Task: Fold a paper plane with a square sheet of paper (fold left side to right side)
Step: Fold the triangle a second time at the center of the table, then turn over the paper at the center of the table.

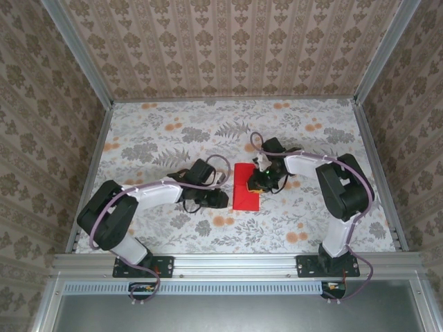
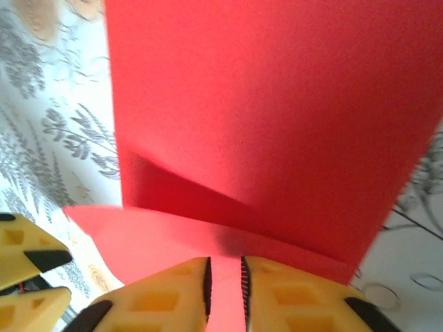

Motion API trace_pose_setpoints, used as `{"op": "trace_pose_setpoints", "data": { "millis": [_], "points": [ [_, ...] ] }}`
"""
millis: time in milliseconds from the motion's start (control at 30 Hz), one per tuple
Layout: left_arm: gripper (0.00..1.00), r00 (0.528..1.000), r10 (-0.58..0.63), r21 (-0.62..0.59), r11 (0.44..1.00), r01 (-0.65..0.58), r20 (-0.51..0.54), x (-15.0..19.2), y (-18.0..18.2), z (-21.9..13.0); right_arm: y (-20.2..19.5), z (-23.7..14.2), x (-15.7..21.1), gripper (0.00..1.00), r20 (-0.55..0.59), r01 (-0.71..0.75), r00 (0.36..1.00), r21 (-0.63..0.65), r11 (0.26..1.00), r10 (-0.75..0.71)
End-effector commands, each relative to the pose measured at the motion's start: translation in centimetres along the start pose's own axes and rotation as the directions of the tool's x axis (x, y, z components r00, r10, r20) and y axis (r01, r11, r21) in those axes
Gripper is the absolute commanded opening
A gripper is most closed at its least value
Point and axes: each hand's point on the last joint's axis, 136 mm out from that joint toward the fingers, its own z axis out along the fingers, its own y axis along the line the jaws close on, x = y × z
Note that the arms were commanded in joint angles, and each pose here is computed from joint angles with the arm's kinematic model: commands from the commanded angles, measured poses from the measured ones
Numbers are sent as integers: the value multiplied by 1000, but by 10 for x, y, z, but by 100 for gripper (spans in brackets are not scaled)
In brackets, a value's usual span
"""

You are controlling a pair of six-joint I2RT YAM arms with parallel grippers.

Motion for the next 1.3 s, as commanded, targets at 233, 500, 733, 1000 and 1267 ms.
{"op": "trace_pose_setpoints", "data": {
  "millis": [233, 500, 733, 1000, 1267],
  "points": [
    [54, 987, -33, 93, 996, 18, 155, -59, -13, 1, -16, -65, -15, 58, 322, -18, 947, 17, 1000, 12],
    [53, 990, -26, 168, 986, 2, 139, -75, -24, 22, -11, -58, 2, 71, 297, -14, 954, -78, 997, 37],
    [21, 987, -24, 154, 988, -1, 158, -80, -21, 25, -6, -42, 13, 66, 235, -48, 968, -172, 984, 89],
    [2, 982, -15, 105, 994, -5, 190, -76, -13, 12, 8, -28, 11, 63, 198, -54, 975, -240, 969, 103],
    [2, 980, -16, 99, 995, -3, 196, -74, -11, 9, 22, -13, 6, 61, 167, -45, 982, -260, 965, 90]
  ]
}}
